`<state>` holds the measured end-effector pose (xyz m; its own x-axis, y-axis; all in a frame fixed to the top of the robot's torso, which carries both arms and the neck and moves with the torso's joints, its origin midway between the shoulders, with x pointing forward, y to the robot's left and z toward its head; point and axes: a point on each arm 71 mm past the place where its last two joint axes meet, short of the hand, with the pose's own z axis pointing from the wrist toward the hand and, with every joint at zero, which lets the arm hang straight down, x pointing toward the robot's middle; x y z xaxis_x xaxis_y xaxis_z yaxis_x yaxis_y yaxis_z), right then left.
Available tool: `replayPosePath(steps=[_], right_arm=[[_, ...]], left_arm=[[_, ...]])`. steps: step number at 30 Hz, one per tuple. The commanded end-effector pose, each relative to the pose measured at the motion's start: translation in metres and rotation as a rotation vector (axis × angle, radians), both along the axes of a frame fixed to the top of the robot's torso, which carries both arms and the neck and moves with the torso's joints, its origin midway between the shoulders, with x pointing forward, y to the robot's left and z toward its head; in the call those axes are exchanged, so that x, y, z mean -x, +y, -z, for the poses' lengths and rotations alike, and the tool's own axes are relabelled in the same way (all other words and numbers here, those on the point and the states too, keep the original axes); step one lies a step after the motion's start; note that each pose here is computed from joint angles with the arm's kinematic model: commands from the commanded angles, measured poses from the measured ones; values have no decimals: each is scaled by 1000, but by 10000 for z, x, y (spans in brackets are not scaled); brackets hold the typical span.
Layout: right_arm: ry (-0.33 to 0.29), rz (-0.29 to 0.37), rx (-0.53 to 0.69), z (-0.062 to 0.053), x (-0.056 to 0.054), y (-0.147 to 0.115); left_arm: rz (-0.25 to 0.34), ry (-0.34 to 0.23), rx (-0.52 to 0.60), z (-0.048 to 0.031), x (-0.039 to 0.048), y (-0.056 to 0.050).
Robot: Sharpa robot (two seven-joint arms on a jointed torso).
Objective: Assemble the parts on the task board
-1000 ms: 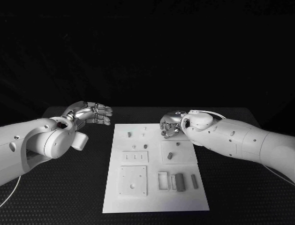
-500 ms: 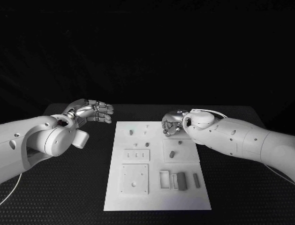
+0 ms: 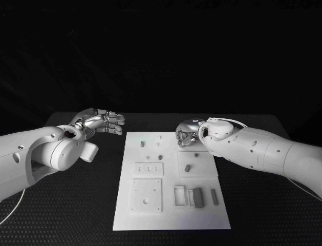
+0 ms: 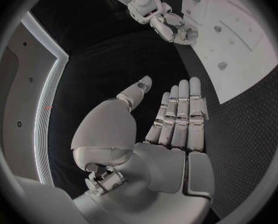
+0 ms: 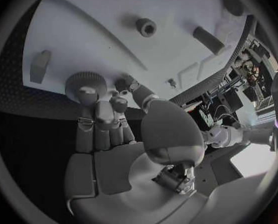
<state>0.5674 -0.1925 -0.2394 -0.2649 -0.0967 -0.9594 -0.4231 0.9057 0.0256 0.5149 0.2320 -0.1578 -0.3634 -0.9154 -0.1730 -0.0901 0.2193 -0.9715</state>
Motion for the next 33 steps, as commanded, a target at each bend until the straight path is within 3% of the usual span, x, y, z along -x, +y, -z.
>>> replayPosePath(steps=[1, 13, 26, 33], right_arm=[[52, -5, 40, 109, 41, -13], [43, -2, 44, 110, 50, -24], [-50, 18, 18, 41, 43, -16], [-138, 0, -11, -37, 88, 70]], left_arm=[[14, -5, 3, -15, 0, -7], [14, -2, 3, -13, 2, 7], [13, -3, 3, -13, 4, 13], [11, -3, 2, -13, 5, 20]])
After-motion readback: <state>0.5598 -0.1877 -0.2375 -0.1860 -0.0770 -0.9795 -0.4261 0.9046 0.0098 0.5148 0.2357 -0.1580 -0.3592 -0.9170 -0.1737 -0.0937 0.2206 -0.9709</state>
